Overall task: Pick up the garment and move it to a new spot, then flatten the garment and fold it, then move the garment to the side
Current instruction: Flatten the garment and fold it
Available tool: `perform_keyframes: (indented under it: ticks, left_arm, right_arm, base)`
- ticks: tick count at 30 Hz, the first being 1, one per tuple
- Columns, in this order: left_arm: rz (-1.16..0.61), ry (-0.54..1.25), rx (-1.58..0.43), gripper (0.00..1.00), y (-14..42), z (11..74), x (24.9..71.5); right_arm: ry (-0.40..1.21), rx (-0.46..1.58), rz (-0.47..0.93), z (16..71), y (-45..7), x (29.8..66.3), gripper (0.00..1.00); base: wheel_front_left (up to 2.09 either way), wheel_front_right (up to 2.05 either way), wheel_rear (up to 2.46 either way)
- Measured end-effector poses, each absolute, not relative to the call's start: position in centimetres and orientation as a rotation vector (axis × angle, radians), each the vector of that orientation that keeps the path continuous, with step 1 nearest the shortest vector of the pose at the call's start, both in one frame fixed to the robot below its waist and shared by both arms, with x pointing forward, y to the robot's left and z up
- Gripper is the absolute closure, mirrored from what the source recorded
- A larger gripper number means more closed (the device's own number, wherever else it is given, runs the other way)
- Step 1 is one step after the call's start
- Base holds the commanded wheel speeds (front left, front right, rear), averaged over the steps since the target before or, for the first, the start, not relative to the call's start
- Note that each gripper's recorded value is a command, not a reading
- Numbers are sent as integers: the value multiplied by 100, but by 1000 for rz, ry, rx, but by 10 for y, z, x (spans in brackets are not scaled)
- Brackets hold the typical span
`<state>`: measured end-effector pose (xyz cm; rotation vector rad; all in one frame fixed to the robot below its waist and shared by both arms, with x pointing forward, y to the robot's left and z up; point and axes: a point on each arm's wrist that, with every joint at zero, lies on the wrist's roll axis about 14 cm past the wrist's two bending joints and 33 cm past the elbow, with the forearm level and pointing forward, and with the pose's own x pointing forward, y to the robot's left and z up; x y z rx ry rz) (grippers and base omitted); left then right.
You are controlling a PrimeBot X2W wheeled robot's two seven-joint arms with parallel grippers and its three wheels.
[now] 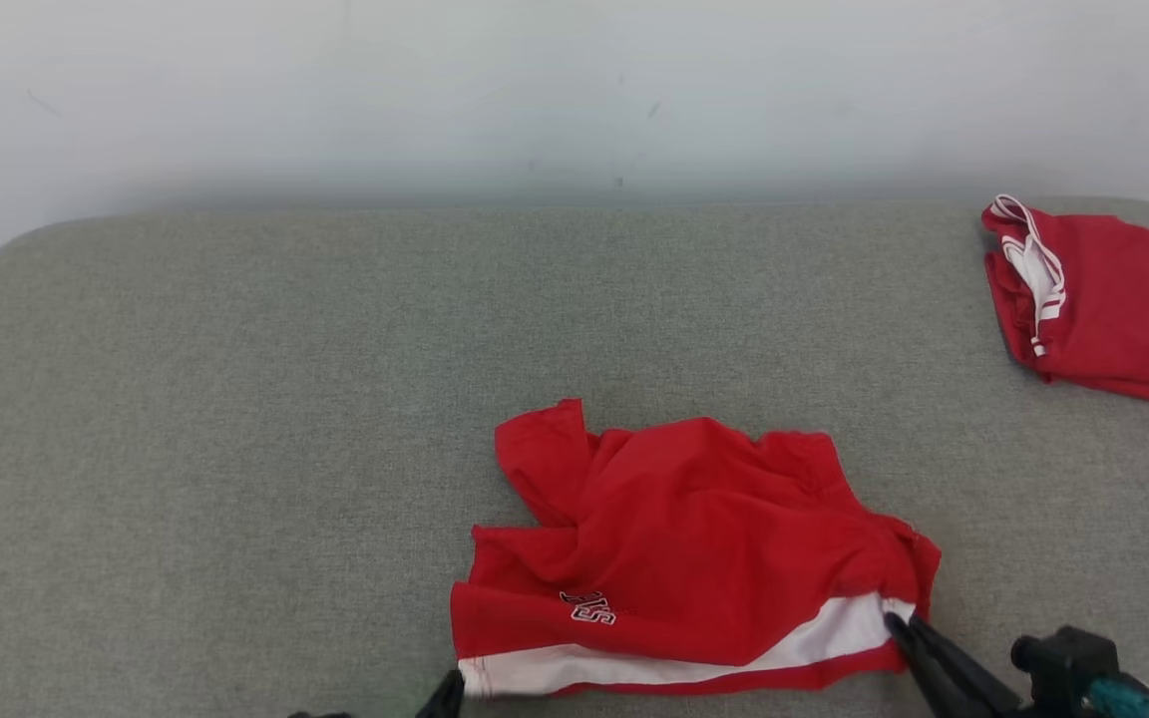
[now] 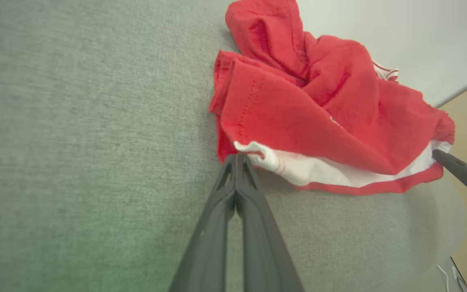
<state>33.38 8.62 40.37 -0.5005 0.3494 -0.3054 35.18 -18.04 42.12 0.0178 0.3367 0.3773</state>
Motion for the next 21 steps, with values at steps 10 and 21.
perform_keyframes:
  ticks: [10,21]
  left_arm:
    - [-261,135,-491,100,122,459,365]
    - [-263,249,-440,26,127,435,353]
  right_arm:
    - [233,90,430,467,-164,354,100]
    - [286,80,401,460,-171,361,0]
  base:
    - [0,0,0]
    - [0,0,0]
